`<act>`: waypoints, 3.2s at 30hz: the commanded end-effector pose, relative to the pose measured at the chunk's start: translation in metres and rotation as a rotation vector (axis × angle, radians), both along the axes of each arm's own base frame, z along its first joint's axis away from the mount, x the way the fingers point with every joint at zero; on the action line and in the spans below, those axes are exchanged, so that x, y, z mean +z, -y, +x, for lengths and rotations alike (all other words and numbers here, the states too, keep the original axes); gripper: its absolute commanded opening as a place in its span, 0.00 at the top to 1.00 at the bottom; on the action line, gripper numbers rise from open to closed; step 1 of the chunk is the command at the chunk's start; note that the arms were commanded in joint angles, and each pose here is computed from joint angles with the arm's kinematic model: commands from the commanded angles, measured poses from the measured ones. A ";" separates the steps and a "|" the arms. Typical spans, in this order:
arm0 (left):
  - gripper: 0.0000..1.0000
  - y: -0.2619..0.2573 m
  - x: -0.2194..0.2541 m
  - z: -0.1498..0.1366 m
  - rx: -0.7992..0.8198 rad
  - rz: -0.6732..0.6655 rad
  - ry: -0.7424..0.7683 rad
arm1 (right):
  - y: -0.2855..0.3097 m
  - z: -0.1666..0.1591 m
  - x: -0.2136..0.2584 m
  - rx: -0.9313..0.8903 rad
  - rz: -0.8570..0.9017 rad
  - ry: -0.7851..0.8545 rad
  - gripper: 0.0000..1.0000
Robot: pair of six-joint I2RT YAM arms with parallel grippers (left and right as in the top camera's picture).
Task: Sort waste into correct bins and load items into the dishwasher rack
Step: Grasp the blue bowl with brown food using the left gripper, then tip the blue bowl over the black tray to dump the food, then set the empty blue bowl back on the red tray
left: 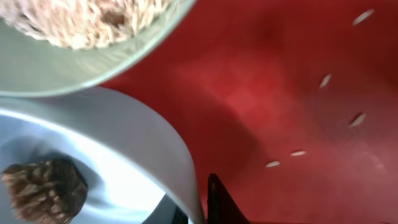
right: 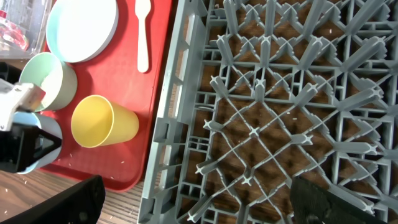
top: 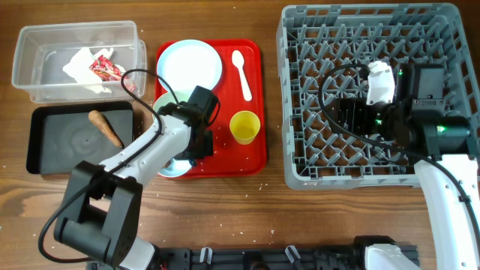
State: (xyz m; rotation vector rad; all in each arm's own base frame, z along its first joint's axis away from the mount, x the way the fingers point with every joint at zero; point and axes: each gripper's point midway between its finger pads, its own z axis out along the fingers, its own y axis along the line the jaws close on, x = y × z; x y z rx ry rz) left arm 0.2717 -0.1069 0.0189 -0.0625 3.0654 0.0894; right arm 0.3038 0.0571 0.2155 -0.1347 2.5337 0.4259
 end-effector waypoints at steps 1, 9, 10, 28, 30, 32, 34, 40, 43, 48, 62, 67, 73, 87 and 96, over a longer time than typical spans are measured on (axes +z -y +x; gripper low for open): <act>0.96 -0.005 -0.012 -0.010 0.010 0.016 -0.027 | 0.000 0.000 -0.002 -0.004 0.006 -0.010 0.04; 0.96 0.032 0.048 0.017 -0.002 -0.159 0.032 | 0.001 -0.001 -0.003 -0.006 0.004 -0.014 0.04; 0.96 0.040 0.064 0.022 -0.011 -0.197 0.047 | 0.001 -0.001 -0.003 -0.006 0.004 -0.016 0.03; 0.96 -0.154 0.182 0.084 0.213 -0.880 0.416 | 0.001 -0.001 -0.003 -0.006 0.004 -0.016 0.03; 0.96 -0.173 0.175 0.087 0.256 -0.985 0.441 | 0.001 -0.002 -0.004 -0.006 0.004 -0.021 0.03; 0.96 -0.197 0.164 0.089 0.359 -1.149 0.461 | 0.001 -0.004 -0.005 -0.006 0.004 -0.030 0.04; 0.96 -0.213 0.156 0.087 0.452 -1.236 0.454 | 0.001 -0.004 -0.005 -0.006 0.003 -0.031 0.03; 0.96 -0.252 0.139 0.072 0.692 -1.393 0.433 | 0.001 -0.002 -0.003 -0.005 0.003 -0.018 0.03; 0.96 -0.261 0.153 0.070 0.744 -1.477 0.474 | 0.001 -0.002 -0.003 -0.005 0.004 -0.018 0.03; 0.96 -0.265 0.175 0.075 0.773 -1.599 0.535 | 0.001 -0.003 -0.004 -0.005 0.004 -0.026 0.03; 0.96 -0.303 0.167 0.070 0.863 -1.578 0.564 | 0.001 -0.004 -0.004 -0.006 0.004 -0.027 0.03; 0.96 -0.263 0.196 0.067 0.676 -1.459 0.599 | 0.001 -0.003 -0.004 -0.008 0.005 -0.023 0.03; 0.96 -0.151 0.196 0.047 0.349 -0.995 0.312 | 0.001 -0.002 -0.004 -0.008 0.005 -0.022 0.03; 0.96 0.016 0.076 -0.006 0.040 -0.104 -0.024 | 0.001 0.000 -0.002 -0.007 0.005 -0.010 0.03; 0.83 0.029 0.013 -0.008 -0.027 -0.044 0.114 | 0.001 0.000 -0.002 -0.007 0.005 -0.010 0.03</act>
